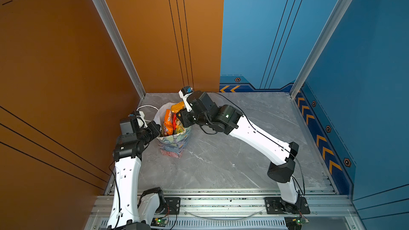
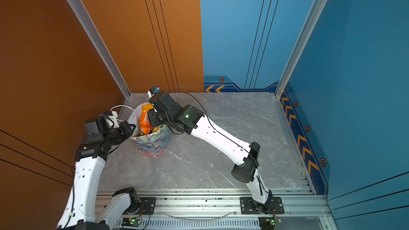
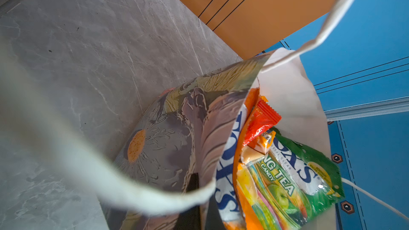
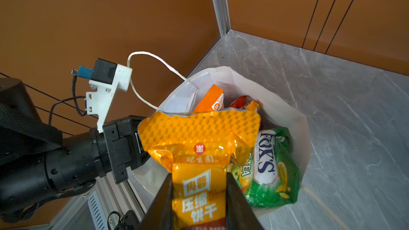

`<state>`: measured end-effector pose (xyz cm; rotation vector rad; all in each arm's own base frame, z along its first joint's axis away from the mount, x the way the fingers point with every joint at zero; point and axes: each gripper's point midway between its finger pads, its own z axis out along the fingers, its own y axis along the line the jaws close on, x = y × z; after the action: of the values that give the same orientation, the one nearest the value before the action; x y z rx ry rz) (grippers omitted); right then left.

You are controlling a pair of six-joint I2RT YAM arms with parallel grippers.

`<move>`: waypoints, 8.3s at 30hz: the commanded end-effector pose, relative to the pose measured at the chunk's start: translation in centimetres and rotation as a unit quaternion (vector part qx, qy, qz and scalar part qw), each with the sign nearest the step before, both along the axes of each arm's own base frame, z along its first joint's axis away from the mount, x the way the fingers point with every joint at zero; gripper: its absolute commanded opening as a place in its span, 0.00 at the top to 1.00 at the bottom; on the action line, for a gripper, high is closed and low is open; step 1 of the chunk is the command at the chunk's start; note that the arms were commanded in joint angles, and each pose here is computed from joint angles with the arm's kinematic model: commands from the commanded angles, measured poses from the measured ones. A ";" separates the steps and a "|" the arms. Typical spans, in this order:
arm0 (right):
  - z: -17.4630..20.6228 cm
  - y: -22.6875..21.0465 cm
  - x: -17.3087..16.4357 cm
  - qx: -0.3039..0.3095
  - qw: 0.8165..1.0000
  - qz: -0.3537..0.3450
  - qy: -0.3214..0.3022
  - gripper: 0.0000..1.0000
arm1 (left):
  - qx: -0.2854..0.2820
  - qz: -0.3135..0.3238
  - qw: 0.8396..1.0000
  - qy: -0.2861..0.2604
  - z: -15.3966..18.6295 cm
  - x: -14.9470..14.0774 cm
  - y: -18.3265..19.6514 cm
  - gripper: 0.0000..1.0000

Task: Place the snacks into the paper bag
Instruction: Place the snack in the paper bag, then pick up the paper bag from the middle-left of the table, then place the paper bag at the center of the table, then reset both arms

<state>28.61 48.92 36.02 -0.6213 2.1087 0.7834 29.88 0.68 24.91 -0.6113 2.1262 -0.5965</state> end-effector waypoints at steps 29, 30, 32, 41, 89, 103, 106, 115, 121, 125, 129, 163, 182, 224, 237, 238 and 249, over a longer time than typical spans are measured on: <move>-4.9 2.7 0.7 -0.039 0.999 0.008 0.025 0.48 | -0.002 -0.035 0.998 -0.052 2.3 0.5 -1.4 1.00; -4.7 2.5 0.7 -0.040 0.999 0.006 0.024 0.47 | -0.002 -0.035 0.998 -0.052 2.3 0.5 -1.4 1.00; -4.4 2.0 0.7 -0.043 0.999 0.000 0.021 0.46 | -0.002 -0.035 0.998 -0.051 2.2 0.5 -1.4 1.00; -2.7 -1.2 0.8 -0.062 0.997 -0.051 0.016 0.48 | -0.002 -0.035 0.998 -0.051 2.3 0.6 -1.4 1.00; -12.3 -4.3 2.6 -0.114 0.972 -0.133 0.156 0.62 | 0.002 -0.044 0.997 -0.057 2.5 0.4 -2.0 1.00; -8.9 -4.7 1.7 -0.096 0.981 -0.100 0.135 0.92 | 0.065 -0.078 0.994 -0.030 4.1 0.3 -7.9 1.00; -6.1 -5.9 1.8 -0.080 0.986 -0.096 0.113 0.95 | 0.070 -0.098 0.992 -0.032 4.9 0.4 -10.4 1.00; -1.4 -11.7 4.5 -0.024 0.987 -0.116 0.104 1.00 | 0.107 -0.097 0.989 -0.041 7.7 2.2 -15.5 1.00; -1.1 -17.0 6.3 -0.010 0.981 -0.148 0.126 1.00 | 0.116 -0.070 0.990 -0.026 8.1 3.3 -17.9 1.00; -2.0 -20.7 6.5 -0.018 0.975 -0.179 0.133 1.00 | 0.113 -0.083 0.990 -0.027 7.9 2.6 -21.5 1.00; -3.3 -22.1 5.8 -0.026 0.972 -0.188 0.142 1.00 | 0.114 -0.111 0.987 -0.008 6.0 1.7 -25.1 1.00; -4.3 -26.1 5.4 -0.037 0.965 -0.226 0.130 0.38 | 0.146 -0.191 0.970 -0.031 7.1 0.5 -21.9 0.02; 3.9 -29.3 2.7 0.070 0.974 -0.216 0.017 0.22 | 0.214 0.045 0.968 -0.123 7.4 -0.7 -6.8 0.02; -24.5 -52.2 6.6 -0.177 0.844 -0.504 -0.047 0.00 | 0.438 0.087 0.888 -0.111 -13.7 8.6 2.3 0.02; -24.7 -47.6 9.6 -0.164 0.880 -0.399 -0.200 0.00 | 0.413 0.036 0.901 -0.126 -15.3 8.9 1.2 0.02; -25.2 -48.6 9.6 -0.161 0.879 -0.413 -0.175 0.00 | 0.412 0.036 0.902 -0.126 -15.3 8.9 1.2 0.03; -26.6 -51.8 10.3 -0.146 0.851 -0.482 -0.148 0.00 | 0.410 0.035 0.903 -0.124 -15.4 8.9 1.2 0.02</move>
<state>38.60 -2.29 8.13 0.1527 1.9568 -0.1742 38.69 1.95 9.42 -0.1278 1.8738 0.2810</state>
